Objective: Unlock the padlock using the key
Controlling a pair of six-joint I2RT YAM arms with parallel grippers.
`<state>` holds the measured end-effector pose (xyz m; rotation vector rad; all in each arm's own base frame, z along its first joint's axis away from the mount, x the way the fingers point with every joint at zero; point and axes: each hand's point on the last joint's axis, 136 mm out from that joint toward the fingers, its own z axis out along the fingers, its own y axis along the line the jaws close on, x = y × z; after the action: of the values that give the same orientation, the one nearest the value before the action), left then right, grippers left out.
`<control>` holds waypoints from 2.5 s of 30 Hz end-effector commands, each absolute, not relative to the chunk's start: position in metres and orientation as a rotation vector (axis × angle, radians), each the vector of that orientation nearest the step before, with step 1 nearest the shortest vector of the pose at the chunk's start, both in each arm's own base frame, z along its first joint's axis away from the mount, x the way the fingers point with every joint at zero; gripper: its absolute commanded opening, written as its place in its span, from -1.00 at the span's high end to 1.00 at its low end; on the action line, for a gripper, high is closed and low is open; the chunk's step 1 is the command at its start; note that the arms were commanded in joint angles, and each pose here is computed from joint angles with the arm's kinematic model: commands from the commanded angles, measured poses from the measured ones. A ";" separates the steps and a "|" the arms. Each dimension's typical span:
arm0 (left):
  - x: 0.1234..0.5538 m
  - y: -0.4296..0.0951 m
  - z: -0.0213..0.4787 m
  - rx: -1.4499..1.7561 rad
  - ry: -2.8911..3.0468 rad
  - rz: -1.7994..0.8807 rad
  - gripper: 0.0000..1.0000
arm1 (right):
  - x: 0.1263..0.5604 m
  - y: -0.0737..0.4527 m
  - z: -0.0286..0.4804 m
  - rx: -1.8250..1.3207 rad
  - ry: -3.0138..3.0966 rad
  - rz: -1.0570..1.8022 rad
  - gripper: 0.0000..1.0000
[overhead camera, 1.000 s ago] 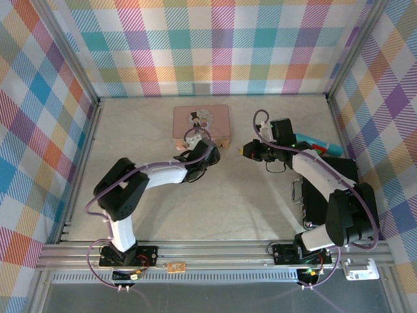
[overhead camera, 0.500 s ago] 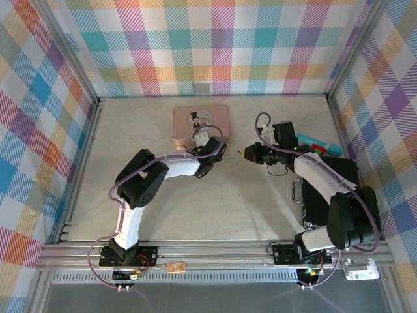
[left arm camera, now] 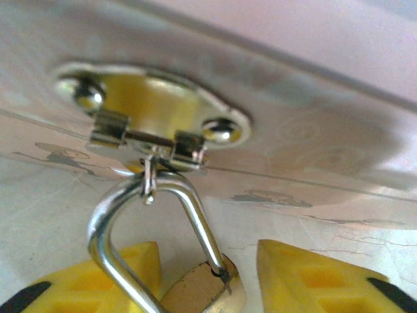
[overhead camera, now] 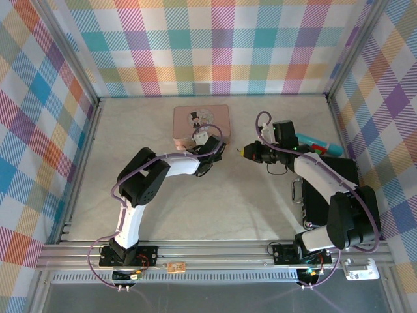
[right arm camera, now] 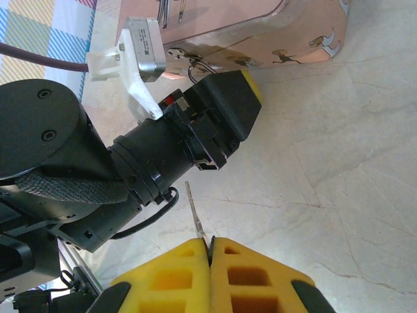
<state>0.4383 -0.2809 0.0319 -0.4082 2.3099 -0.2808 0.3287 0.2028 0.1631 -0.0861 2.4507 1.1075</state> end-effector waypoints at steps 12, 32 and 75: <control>0.441 -0.274 0.026 -0.488 2.337 -0.410 0.81 | 0.337 0.210 0.147 -0.046 2.451 1.201 1.00; 0.430 -0.296 0.125 -0.671 2.114 -1.169 1.00 | 0.336 0.229 0.126 0.109 2.417 1.486 1.00; 0.427 -0.312 0.163 -0.600 1.920 -1.526 1.00 | 0.361 0.271 0.150 0.144 2.251 1.671 1.00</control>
<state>0.4249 -0.3093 0.1467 -0.6424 1.9971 -1.4643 0.3565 0.2678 0.1288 0.1969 2.3255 1.6604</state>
